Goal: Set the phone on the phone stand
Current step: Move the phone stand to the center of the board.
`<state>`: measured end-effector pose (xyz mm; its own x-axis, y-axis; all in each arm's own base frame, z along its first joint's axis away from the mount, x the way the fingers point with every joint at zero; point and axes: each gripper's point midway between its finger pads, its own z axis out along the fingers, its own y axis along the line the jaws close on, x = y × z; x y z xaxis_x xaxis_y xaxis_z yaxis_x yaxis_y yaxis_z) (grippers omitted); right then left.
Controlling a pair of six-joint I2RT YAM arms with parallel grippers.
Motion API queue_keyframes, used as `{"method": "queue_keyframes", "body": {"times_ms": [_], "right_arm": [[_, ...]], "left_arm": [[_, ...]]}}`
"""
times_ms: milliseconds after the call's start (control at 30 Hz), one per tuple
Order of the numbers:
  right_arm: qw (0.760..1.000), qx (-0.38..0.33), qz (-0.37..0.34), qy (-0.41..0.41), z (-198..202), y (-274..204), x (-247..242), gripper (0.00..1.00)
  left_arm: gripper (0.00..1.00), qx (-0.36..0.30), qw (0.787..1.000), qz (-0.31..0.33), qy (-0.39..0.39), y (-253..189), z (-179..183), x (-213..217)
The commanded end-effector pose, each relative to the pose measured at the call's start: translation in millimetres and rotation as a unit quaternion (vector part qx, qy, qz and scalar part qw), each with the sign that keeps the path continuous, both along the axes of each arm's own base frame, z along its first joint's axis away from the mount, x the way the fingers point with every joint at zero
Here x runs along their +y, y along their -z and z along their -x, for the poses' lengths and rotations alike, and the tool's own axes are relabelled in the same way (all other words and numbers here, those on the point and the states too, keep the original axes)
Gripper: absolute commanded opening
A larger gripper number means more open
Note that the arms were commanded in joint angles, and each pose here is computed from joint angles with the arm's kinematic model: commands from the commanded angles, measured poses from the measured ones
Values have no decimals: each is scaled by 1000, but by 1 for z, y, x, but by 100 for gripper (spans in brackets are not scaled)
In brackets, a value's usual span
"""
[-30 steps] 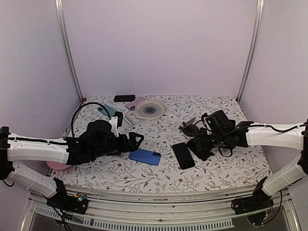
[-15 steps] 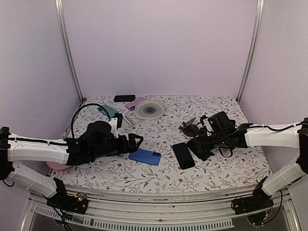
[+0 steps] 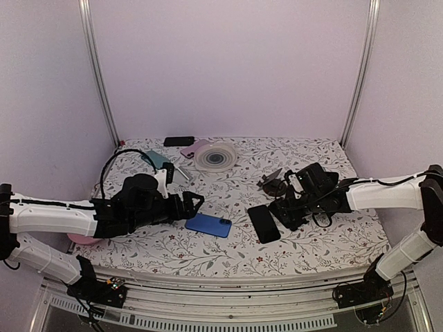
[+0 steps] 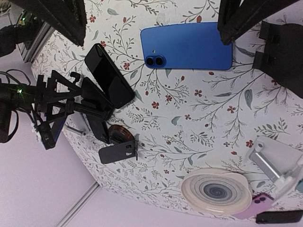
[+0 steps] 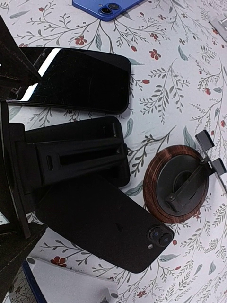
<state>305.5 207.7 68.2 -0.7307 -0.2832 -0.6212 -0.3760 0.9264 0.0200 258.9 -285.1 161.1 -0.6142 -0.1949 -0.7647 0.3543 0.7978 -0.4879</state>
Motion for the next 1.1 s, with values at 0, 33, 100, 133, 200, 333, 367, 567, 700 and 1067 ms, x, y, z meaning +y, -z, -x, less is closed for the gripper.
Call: {"method": "queue_keyframes", "body": {"times_ms": [0, 33, 100, 133, 200, 333, 367, 567, 700, 1067], "right_arm": [[999, 8, -44, -15, 0, -10, 17, 99], [998, 10, -52, -21, 2, -11, 21, 99], [998, 11, -61, -31, 7, -16, 31, 99], [997, 12, -63, -36, 10, -18, 37, 99], [997, 15, -65, -44, 15, -19, 46, 99], [997, 25, -65, -38, 18, -19, 53, 100], [997, 25, -65, -38, 18, -18, 55, 100], [999, 34, -35, 10, 12, -5, 46, 98], [998, 36, 5, 46, 8, 5, 31, 97], [997, 29, 24, 69, 12, 7, 31, 85]], "left_arm": [[97, 0, 1000, 3, -8, -1, -2, 7], [97, 0, 1000, 3, -8, -1, -2, 8], [97, 0, 1000, 3, -8, -1, -3, 7], [97, 0, 1000, 4, -8, -1, -3, 7], [97, 1, 1000, 5, -8, -1, -3, 7], [97, 1, 1000, 5, -6, -1, -3, 6], [97, 2, 1000, 5, -6, -1, -3, 6], [97, 2, 1000, 7, -7, -2, -3, 6], [97, 1, 1000, 6, -8, -2, -3, 7], [97, 2, 1000, 9, -5, -3, -5, 3]]}}
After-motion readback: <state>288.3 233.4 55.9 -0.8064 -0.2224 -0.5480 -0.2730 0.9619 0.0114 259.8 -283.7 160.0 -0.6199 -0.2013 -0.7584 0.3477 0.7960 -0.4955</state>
